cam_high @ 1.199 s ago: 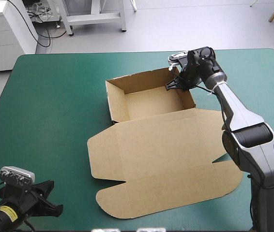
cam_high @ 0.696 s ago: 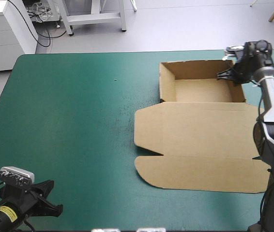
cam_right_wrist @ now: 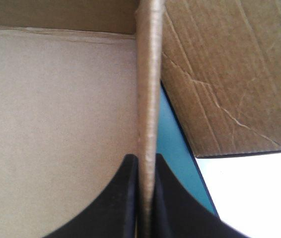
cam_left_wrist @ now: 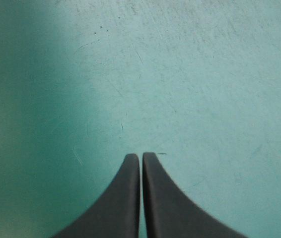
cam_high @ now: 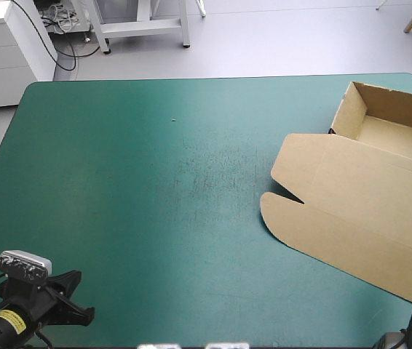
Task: Fold the box
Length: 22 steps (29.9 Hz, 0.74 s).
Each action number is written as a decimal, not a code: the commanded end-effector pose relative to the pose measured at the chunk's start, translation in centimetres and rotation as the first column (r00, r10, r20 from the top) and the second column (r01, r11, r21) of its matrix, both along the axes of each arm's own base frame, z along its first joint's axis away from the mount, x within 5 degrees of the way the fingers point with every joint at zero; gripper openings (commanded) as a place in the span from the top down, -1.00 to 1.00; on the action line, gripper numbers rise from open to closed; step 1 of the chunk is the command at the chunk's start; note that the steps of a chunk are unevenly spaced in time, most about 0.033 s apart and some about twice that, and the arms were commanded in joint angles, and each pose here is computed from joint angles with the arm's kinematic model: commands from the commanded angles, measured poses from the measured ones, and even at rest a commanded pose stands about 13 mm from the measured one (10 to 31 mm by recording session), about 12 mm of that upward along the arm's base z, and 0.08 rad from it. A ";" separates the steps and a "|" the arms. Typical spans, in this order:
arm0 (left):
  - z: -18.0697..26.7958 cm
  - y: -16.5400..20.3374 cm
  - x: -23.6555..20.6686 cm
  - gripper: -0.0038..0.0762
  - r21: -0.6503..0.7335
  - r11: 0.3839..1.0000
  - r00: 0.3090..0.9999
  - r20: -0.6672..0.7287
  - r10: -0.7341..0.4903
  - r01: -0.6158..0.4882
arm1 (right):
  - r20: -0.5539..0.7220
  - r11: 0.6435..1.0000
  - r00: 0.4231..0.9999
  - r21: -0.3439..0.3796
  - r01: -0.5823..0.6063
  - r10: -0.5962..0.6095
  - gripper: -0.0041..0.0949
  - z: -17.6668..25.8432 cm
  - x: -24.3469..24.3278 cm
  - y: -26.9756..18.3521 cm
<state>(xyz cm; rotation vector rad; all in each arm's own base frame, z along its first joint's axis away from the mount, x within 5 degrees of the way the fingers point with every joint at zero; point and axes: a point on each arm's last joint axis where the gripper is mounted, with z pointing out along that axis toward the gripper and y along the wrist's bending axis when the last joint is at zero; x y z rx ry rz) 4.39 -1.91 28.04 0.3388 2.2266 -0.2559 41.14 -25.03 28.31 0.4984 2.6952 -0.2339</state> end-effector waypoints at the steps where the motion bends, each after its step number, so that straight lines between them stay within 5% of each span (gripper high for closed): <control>1: 1.1 -0.2 0.4 0.92 -0.034 0.999 0.998 0.063 0.000 0.002 | 0.114 0.997 0.993 -0.064 -0.035 0.042 0.74 4.5 -0.9 0.4; 8: 1.1 -0.2 0.4 0.92 -0.034 0.999 0.998 0.063 0.000 0.002 | 0.208 0.996 0.976 -0.078 -0.040 0.056 -0.11 8.5 -2.3 1.8; 22: 1.1 -0.2 0.4 0.92 -0.038 0.999 0.998 0.061 -0.001 0.003 | 0.568 0.978 0.800 -0.178 -0.109 0.193 -0.09 24.0 -11.8 11.2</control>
